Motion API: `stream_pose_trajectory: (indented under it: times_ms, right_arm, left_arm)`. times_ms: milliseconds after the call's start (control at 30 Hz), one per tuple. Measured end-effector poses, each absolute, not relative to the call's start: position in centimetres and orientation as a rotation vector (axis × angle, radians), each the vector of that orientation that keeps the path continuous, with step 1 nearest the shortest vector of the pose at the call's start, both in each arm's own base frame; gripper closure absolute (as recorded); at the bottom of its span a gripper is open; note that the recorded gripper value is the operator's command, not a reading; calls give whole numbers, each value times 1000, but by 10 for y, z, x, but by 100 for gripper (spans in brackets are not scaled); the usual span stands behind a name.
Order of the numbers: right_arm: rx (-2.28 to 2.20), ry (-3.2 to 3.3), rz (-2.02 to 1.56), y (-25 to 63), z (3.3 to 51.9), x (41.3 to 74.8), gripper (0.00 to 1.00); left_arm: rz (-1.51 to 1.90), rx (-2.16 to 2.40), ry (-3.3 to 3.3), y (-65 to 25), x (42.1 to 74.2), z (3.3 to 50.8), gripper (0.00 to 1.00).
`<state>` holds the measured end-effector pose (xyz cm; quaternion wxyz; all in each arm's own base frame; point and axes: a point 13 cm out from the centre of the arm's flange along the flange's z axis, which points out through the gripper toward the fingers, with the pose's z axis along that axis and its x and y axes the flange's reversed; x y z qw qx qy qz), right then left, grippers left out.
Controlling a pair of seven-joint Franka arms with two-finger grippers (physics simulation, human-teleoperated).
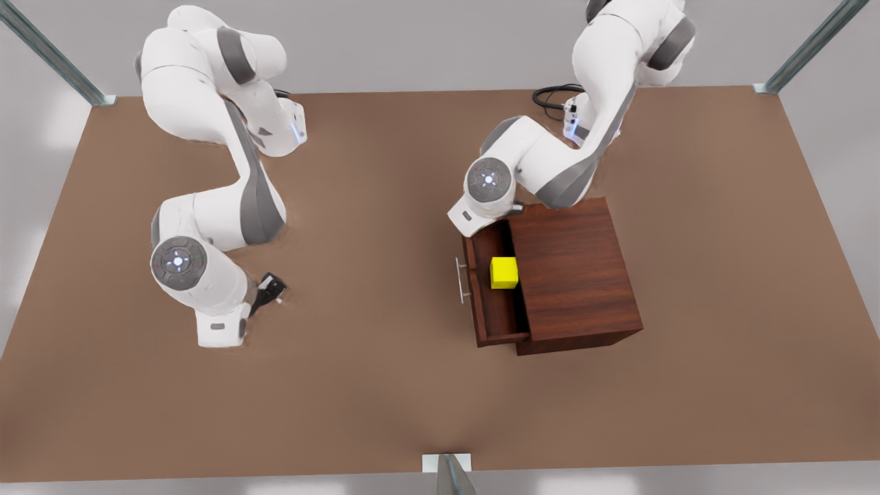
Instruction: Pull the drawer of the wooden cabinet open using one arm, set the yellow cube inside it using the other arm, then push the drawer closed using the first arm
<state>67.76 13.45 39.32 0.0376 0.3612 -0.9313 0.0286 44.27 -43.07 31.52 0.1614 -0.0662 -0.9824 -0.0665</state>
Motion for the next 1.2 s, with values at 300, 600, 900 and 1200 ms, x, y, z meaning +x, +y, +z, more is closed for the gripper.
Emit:
stream_pose_trajectory:
  times_ms: [300, 600, 900, 1200]
  right_arm:
    - [478, -2826, 63, 27, 435, 554, 0]
    - [265, -2853, 72, 28, 425, 559, 0]
    - [129, -2865, 65, 27, 420, 561, 0]
    - [56, -2858, 61, 30, 413, 561, 0]
  left_arm:
    - [-159, 976, -2930, -553, 466, 181, 79]
    - [84, 1932, -2525, -564, 503, 150, 79]
    - [152, 2387, -2108, -546, 534, 148, 79]
    - [28, 2482, -1991, -514, 537, 131, 79]
